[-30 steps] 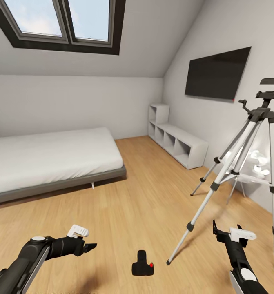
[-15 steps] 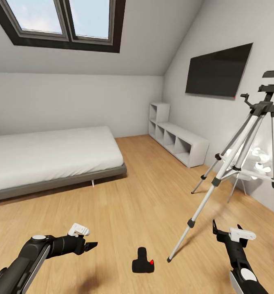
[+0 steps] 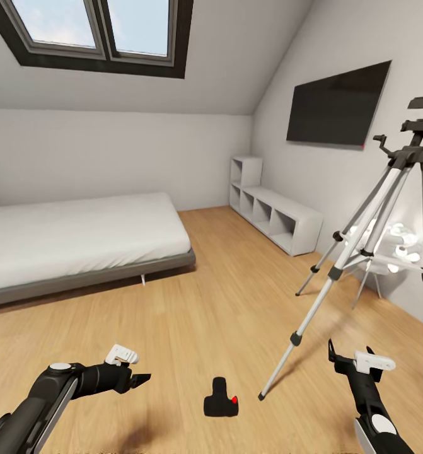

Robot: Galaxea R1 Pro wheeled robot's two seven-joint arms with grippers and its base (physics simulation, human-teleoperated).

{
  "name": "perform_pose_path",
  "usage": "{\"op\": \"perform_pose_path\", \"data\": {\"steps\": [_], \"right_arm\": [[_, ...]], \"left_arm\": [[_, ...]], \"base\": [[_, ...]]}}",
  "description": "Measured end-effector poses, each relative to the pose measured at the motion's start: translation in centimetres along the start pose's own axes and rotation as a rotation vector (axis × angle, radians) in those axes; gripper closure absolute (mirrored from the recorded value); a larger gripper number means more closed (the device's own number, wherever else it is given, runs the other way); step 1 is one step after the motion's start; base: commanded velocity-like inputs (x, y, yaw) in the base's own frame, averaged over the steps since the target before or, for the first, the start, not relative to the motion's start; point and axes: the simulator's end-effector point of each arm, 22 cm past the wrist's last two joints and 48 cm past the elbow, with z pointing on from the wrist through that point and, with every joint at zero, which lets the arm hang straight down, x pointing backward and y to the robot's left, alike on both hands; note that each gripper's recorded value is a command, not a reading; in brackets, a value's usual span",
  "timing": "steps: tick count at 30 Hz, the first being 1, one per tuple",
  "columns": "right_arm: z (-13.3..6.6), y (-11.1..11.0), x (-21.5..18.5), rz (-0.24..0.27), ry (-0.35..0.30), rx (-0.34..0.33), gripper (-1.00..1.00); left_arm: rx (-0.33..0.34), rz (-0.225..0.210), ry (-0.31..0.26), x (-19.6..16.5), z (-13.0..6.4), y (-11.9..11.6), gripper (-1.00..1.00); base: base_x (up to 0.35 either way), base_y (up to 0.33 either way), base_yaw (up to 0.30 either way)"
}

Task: Attach the digital camera to the camera tripod in the bedroom.

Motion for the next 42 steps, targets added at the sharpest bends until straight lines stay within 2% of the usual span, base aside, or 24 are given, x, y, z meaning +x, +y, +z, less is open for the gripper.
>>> {"op": "perform_pose_path", "data": {"steps": [6, 21, 42], "right_arm": [[-0.1, 0.0, 1.3, 0.006, -0.003, 0.003, -1.00], [-0.6, -0.6, 4.7, 0.065, 0.001, 0.039, -1.00], [-1.2, -0.7, 10.0, 0.069, 0.019, 0.046, -1.00]], "left_arm": [[0.000, 0.000, 0.000, 1.1, 0.8, 0.3, -1.00], [0.000, 0.000, 0.000, 3.8, 2.7, 0.9, -1.00], [-0.002, -0.007, 0.003, 7.9, 5.4, 1.8, -1.00]], "base": [[0.000, 0.000, 0.043], [0.000, 0.000, 0.066], [0.000, 0.000, 0.004]]}}
